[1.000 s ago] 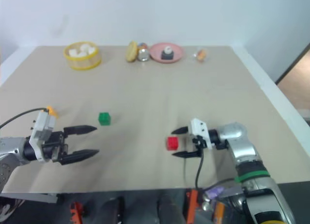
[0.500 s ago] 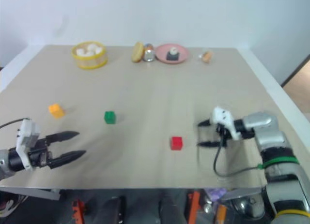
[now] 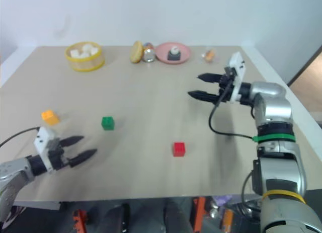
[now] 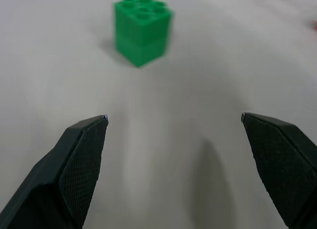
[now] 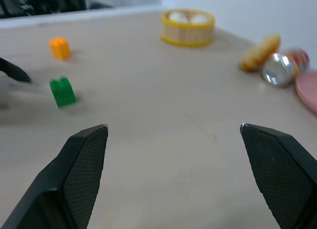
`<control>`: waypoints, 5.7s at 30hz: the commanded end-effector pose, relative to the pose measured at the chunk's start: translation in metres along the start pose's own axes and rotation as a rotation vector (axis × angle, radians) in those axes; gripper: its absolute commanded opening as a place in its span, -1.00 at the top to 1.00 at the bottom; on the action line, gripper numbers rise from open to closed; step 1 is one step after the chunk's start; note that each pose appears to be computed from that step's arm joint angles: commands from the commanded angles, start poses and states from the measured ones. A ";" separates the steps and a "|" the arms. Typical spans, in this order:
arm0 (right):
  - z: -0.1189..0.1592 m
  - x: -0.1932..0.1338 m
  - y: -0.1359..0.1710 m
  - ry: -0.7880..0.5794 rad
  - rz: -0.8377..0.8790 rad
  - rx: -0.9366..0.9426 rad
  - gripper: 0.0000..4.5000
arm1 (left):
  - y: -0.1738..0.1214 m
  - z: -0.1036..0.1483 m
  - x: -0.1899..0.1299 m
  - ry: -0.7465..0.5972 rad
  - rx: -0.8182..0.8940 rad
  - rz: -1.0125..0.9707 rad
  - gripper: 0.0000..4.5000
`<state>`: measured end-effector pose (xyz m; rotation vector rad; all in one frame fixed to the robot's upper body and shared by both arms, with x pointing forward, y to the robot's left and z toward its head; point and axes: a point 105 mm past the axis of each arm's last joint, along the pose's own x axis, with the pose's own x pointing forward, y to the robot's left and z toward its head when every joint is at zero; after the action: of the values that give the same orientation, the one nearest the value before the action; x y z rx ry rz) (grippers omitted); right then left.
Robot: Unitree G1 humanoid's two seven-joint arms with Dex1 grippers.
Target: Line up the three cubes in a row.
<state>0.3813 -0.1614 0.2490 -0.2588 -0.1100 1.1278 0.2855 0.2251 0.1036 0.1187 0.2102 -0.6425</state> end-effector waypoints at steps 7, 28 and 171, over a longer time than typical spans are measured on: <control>0.008 0.019 0.060 -0.053 0.170 -0.002 -0.97 | 0.003 0.003 0.028 -0.036 0.028 0.010 -0.99; 0.012 0.021 0.069 -0.086 0.151 0.014 -0.97 | 0.012 0.037 0.089 -0.034 0.107 -0.271 -0.99; -0.012 -0.047 0.091 0.123 0.216 0.014 -1.00 | -0.052 0.034 0.041 0.088 0.340 -0.683 -0.98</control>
<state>0.2827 -0.1673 0.2044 -0.3006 0.0833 1.3339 0.2895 0.1458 0.1104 0.4054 0.2684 -1.3859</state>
